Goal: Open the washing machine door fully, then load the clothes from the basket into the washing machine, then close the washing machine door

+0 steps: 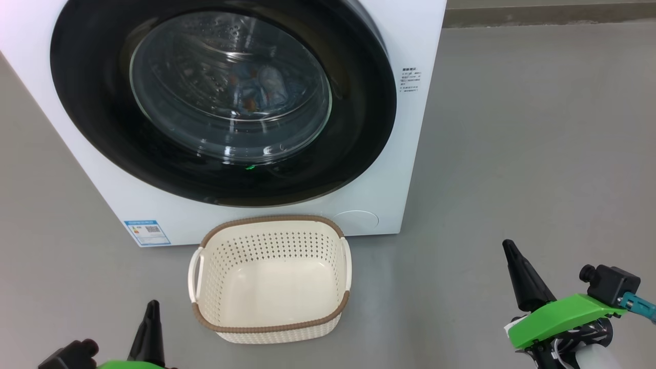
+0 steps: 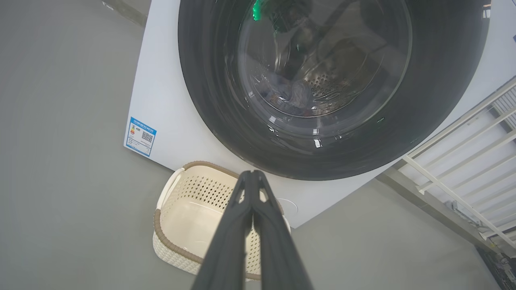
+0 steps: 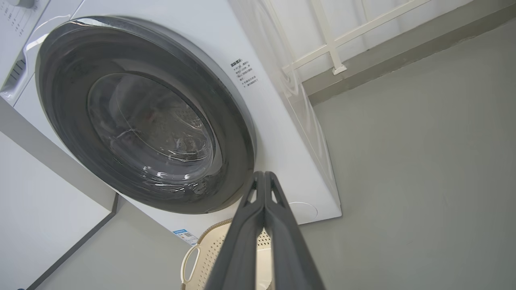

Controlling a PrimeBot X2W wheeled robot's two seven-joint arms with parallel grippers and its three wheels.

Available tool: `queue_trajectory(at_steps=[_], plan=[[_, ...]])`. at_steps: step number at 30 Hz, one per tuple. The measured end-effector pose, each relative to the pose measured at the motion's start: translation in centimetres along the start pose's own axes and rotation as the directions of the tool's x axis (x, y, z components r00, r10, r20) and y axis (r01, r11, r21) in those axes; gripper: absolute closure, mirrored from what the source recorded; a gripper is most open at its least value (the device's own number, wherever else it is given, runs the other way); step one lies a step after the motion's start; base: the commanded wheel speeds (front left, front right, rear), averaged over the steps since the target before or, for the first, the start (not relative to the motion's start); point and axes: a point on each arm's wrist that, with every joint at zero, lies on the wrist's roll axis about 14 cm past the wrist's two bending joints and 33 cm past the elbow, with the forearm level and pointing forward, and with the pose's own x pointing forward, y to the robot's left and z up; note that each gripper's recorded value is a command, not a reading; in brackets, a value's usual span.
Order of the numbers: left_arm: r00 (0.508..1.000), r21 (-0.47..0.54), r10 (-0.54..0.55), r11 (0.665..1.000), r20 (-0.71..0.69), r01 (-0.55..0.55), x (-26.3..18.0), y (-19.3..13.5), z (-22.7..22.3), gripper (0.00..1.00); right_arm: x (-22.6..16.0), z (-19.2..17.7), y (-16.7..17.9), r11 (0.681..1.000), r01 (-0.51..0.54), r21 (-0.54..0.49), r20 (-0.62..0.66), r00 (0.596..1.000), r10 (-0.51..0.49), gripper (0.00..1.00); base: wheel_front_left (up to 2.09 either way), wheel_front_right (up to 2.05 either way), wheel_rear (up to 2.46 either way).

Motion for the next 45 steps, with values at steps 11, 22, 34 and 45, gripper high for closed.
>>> queue_trajectory(at_steps=[11,22,34,45], plan=[[1.0,-0.101,0.025,0.995,-0.006,-0.026,-0.1,0.6,0.1,1.0,0.1,0.2,-0.2,0.992,0.022,0.121,0.002,1.0,-0.022,1.0,0.0,0.0,0.0],[0.999,-0.215,0.044,0.975,-0.015,-0.046,-0.1,1.0,0.3,1.0,0.2,0.3,-0.5,0.968,0.044,0.246,-0.001,0.999,-0.045,1.0,0.0,0.0,0.0],[0.998,-0.325,0.054,0.944,-0.022,-0.058,-0.1,1.2,0.5,1.0,-0.2,-0.1,-0.9,0.929,0.069,0.364,-0.016,0.998,-0.068,1.0,0.0,0.0,0.0],[0.998,-0.415,0.053,0.908,-0.02,-0.056,0.2,1.2,0.9,1.0,-0.1,0.2,-1.0,0.88,0.075,0.468,-0.014,0.997,-0.077,1.0,0.0,0.0,0.0]])
